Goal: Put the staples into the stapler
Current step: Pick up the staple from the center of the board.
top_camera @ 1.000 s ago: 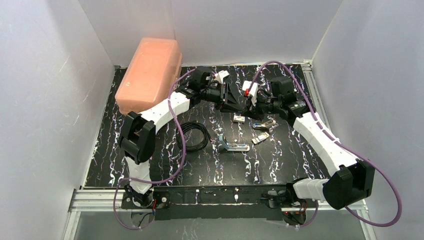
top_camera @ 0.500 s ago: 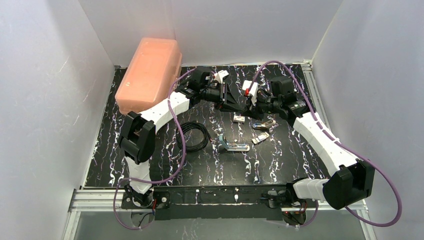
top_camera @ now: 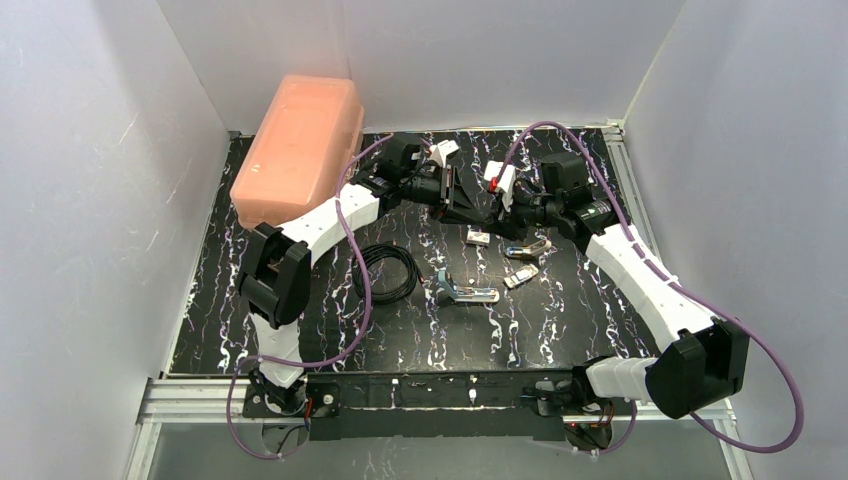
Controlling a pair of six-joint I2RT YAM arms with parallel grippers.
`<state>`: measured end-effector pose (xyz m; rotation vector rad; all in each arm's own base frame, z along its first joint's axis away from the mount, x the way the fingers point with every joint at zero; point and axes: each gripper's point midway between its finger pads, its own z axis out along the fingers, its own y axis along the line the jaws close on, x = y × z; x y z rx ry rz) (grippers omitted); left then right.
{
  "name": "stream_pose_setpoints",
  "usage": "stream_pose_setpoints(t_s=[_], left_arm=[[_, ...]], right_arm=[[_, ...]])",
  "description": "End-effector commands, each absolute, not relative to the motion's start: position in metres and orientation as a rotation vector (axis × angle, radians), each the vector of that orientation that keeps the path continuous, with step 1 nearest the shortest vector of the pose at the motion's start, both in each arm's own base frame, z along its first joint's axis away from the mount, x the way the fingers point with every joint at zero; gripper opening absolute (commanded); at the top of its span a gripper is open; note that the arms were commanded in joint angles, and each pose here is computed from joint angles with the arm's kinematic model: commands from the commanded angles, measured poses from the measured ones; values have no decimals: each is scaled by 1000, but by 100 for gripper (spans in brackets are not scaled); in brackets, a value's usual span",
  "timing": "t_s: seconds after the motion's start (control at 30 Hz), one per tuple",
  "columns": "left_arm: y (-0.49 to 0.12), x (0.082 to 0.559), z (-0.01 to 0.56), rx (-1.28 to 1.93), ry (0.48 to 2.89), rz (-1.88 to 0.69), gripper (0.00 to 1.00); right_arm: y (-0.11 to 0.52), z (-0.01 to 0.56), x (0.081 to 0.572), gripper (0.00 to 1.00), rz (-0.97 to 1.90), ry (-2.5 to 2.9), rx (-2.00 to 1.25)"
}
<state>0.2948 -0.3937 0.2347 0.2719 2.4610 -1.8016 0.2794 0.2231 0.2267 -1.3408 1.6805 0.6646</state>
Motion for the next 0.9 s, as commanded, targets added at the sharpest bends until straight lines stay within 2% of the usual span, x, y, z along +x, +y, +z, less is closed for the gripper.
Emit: stream_pose_setpoints(t_s=[0.0, 0.5, 0.87], left_arm=[[-392, 281, 252, 387, 2409, -1822, 0], [-386, 278, 259, 582, 2295, -1770, 0], [-367, 254, 282, 973, 1849, -1624, 0]], right_arm=[[225, 224, 280, 27, 668, 1680, -1345], [220, 221, 258, 49, 707, 1686, -1421], [226, 255, 234, 57, 892, 1658, -1380]])
